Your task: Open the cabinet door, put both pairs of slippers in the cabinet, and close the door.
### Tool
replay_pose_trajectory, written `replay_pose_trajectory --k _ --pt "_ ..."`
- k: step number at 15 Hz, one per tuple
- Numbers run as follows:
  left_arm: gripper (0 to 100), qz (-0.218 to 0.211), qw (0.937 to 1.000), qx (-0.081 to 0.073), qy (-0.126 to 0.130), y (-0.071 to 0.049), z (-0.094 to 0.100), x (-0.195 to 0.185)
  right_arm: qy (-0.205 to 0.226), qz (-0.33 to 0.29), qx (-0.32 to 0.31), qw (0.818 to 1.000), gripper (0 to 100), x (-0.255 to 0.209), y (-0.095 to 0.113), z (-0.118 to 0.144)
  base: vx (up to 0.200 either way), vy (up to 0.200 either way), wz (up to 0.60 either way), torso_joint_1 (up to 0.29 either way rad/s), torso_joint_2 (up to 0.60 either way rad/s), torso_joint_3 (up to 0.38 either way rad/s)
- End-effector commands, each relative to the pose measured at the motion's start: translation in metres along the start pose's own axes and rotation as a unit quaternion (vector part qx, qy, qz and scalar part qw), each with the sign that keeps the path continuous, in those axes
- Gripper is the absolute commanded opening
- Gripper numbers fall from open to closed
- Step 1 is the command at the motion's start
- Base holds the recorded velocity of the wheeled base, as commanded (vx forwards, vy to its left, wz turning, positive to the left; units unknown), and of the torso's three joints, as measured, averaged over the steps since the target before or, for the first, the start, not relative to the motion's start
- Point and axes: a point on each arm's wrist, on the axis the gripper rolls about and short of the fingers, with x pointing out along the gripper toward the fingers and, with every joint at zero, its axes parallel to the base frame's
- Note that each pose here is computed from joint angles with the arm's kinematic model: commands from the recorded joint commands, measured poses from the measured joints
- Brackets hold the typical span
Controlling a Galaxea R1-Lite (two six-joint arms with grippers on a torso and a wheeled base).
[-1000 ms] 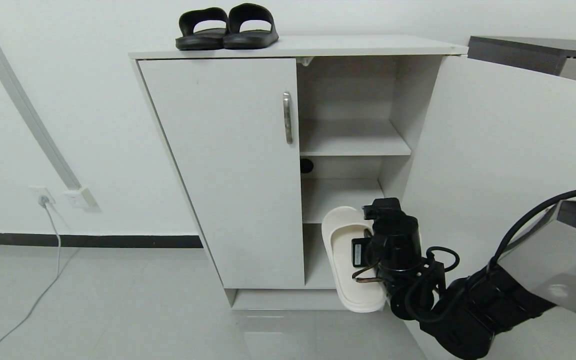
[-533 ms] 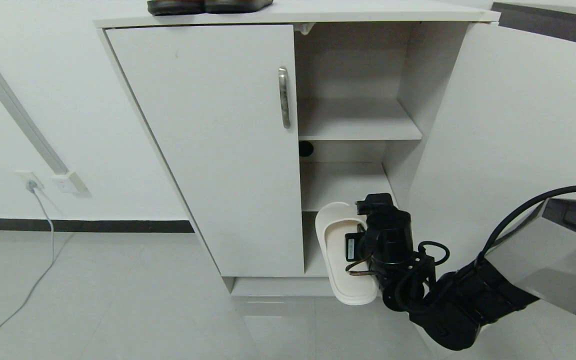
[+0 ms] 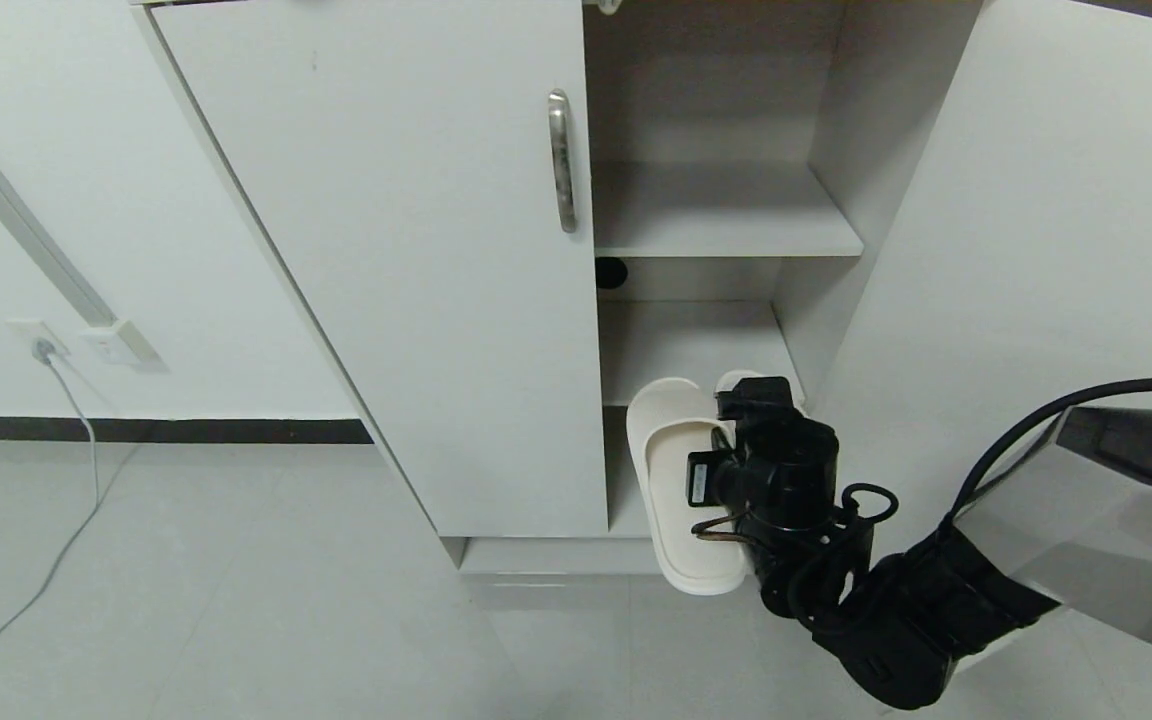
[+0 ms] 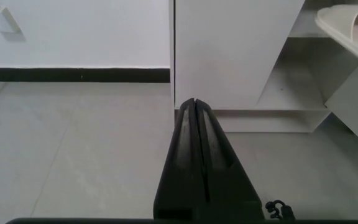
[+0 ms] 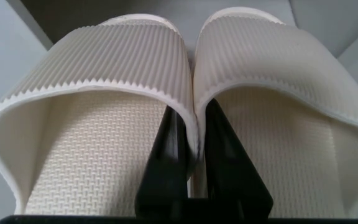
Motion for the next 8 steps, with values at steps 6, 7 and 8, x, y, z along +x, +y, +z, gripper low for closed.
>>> replay_pose_trajectory --k 6,7,8 --pt "0 0.000 1.0000 -0.001 0.001 0.000 0.000 0.000 -0.013 -0.008 -0.031 0.999 0 0.010 0.000 -0.029 0.000 0.000 0.00 0.000 0.00 0.000" --pt "0 0.000 1.0000 -0.001 0.001 0.000 0.000 0.000 -0.013 -0.007 -0.030 0.999 0 0.010 0.000 -0.029 0.000 0.000 0.00 0.000 0.00 0.000" --pt "0 0.000 1.0000 -0.001 0.001 0.000 0.000 0.000 -0.014 -0.007 -0.031 0.999 0 0.010 0.000 -0.028 0.000 0.000 0.00 0.000 0.00 0.000"
